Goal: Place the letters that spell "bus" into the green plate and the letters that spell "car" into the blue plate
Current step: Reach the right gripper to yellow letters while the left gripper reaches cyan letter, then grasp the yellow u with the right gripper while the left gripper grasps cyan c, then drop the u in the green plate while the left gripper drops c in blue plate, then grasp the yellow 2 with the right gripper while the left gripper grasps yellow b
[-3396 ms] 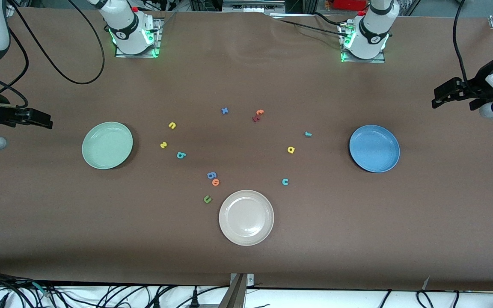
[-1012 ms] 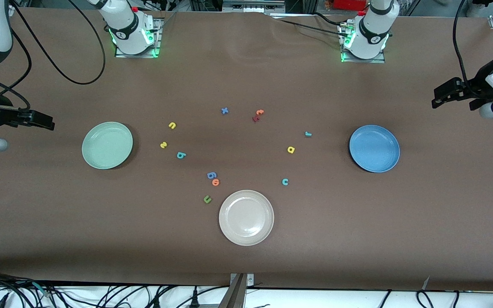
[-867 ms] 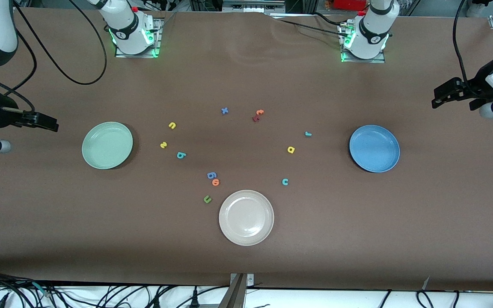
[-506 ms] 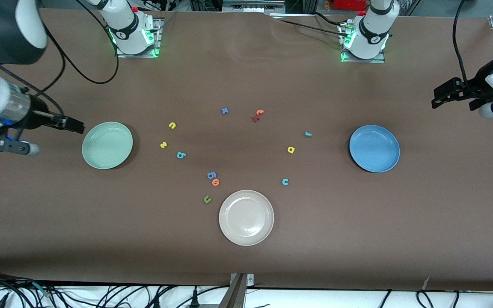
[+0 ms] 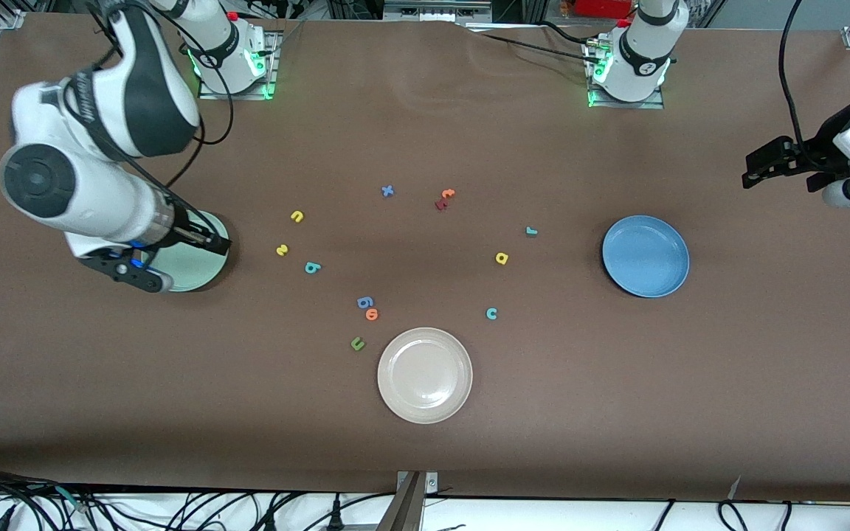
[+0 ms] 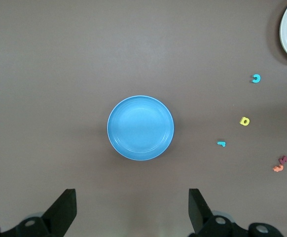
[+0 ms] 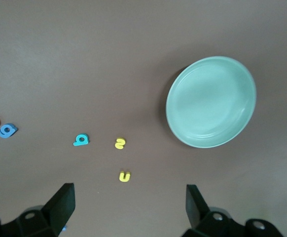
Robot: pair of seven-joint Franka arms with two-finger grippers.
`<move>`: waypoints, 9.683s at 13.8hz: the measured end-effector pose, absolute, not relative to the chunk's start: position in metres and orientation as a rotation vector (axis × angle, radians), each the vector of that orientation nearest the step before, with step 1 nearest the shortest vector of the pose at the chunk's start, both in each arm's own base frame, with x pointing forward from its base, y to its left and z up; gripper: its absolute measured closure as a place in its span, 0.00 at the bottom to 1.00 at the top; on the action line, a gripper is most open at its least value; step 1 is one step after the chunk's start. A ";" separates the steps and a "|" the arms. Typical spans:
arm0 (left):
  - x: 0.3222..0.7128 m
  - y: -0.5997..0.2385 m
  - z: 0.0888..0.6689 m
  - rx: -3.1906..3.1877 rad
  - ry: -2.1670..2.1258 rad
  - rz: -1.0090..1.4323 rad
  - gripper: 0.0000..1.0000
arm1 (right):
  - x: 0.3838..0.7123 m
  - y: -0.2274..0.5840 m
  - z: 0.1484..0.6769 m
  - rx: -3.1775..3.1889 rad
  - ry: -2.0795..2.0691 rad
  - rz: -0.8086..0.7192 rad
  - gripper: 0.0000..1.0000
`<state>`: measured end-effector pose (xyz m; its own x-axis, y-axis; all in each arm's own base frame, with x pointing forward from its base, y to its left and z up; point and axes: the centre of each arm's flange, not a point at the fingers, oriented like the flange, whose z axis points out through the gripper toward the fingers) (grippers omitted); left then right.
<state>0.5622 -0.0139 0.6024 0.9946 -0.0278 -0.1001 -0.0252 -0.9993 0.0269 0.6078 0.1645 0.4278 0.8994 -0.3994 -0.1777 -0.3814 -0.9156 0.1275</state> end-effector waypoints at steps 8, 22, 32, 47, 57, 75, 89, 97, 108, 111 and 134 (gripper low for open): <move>0.609 -0.050 0.491 3.092 -0.115 -0.361 0.00 | 0.556 0.202 0.311 2.927 -0.766 -0.357 0.01; 0.635 -0.273 0.303 3.018 0.105 -0.213 0.00 | 0.462 0.213 0.187 2.899 -0.937 -0.308 0.02; 0.662 -0.332 0.226 2.996 0.232 -0.125 0.00 | 0.450 0.216 0.170 2.912 -1.002 -0.262 0.13; 0.645 -0.363 0.174 3.076 0.120 -0.160 0.11 | 0.446 0.216 0.171 2.943 -1.025 -0.208 0.66; 0.648 -0.360 0.174 3.082 0.123 -0.153 0.60 | 0.463 0.213 0.206 2.923 -1.027 -0.212 0.74; 0.685 -0.240 0.228 3.100 -0.006 -0.376 0.75 | 0.525 0.020 0.200 2.921 -0.588 -0.484 0.70; 0.596 -0.125 0.257 3.083 -0.140 -0.359 0.75 | 0.542 0.129 0.232 2.936 -0.822 -0.318 0.00; 0.545 -0.058 0.222 3.087 -0.174 -0.208 0.75 | 0.533 0.185 0.180 2.926 -0.965 -0.240 0.06; 0.533 -0.039 0.227 3.118 -0.218 -0.187 0.11 | 0.531 0.184 0.172 2.949 -1.007 -0.165 0.23; 0.535 -0.105 0.236 3.114 -0.144 -0.151 0.00 | 0.531 0.184 0.172 2.949 -1.008 -0.165 0.23; 0.544 -0.340 0.183 3.074 -0.284 -0.180 0.06 | 0.540 0.190 0.196 2.917 -1.004 -0.234 0.77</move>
<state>0.5441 -0.3404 0.1826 0.9764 -0.1853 -0.1113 -0.1796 -0.9819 0.0593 0.5398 0.1896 0.1958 0.7780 -0.6153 -0.1272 -0.6081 -0.7883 0.0939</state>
